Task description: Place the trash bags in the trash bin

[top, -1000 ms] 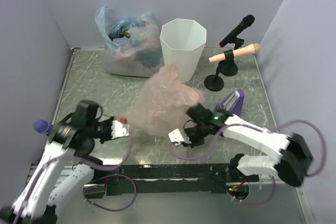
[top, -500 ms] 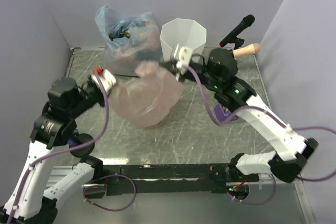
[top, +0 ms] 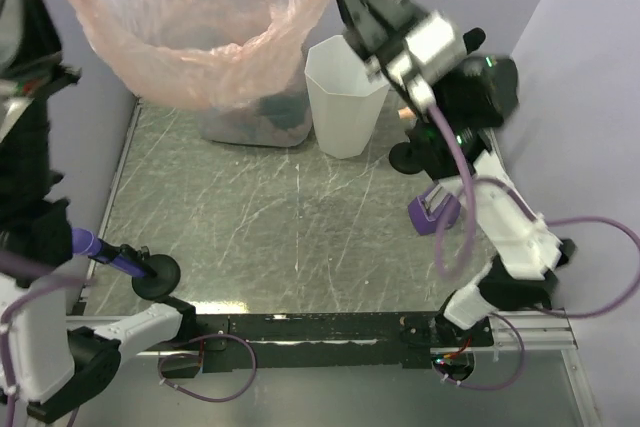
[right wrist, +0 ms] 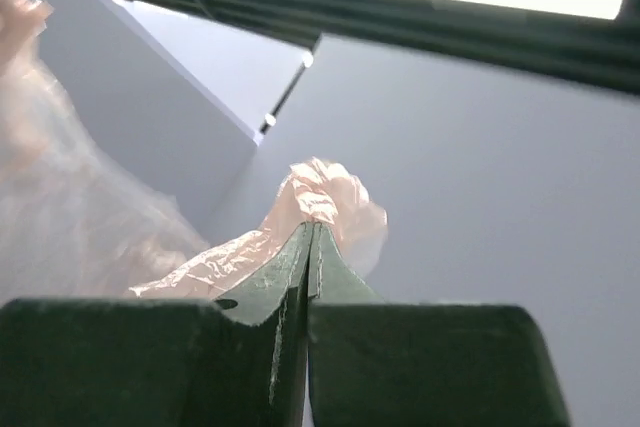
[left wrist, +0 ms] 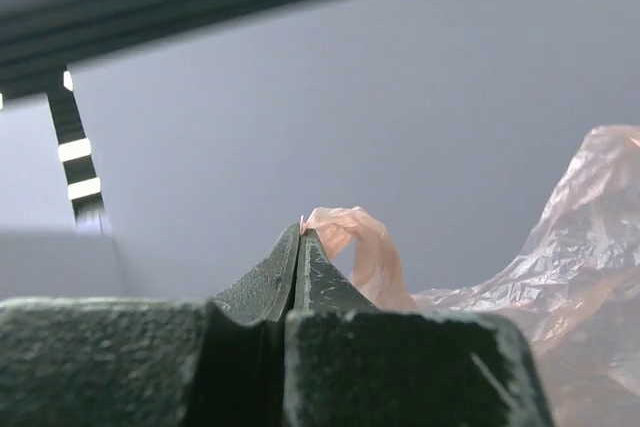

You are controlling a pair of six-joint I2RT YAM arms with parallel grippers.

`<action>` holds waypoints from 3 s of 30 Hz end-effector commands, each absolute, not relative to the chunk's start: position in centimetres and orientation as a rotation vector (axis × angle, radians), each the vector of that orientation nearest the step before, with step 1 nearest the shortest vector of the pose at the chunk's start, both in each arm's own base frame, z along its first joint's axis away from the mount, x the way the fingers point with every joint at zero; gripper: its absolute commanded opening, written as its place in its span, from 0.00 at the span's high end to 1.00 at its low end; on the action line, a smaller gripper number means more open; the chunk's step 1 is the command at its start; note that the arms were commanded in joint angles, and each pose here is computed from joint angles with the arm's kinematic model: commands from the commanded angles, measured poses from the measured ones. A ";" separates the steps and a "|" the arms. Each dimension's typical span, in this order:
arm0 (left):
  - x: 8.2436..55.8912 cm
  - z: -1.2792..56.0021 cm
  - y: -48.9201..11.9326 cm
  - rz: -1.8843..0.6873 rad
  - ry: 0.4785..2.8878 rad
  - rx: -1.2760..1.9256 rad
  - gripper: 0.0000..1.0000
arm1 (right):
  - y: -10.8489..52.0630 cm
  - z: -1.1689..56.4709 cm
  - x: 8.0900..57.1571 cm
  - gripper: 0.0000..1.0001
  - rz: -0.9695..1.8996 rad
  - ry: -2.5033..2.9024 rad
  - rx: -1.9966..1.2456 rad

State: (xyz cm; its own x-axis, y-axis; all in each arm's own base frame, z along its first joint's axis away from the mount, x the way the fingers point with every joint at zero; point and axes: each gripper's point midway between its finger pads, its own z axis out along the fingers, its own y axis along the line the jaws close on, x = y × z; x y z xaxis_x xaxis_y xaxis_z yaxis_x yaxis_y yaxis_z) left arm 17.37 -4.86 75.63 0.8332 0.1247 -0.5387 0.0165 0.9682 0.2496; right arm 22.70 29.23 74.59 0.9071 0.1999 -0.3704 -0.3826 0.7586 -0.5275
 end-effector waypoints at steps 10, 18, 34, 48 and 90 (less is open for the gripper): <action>12.9 30.6 -15.8 -0.561 1.403 1.474 0.99 | 28.8 25.8 13.0 1.00 0.644 0.921 -1.837; 11.5 29.8 -16.3 -0.729 1.550 1.266 0.99 | 26.7 24.5 11.9 1.00 0.669 1.068 -1.808; 15.3 36.7 -16.4 -0.673 1.457 0.948 0.99 | 27.2 33.3 14.9 0.81 0.603 1.133 -1.573; 19.0 43.1 -14.7 -0.616 1.355 0.628 0.99 | 27.4 40.5 18.5 0.19 0.472 1.176 -1.416; 22.3 43.6 -8.2 -0.399 1.417 0.379 0.99 | 26.5 29.4 47.4 0.49 0.187 1.698 -1.245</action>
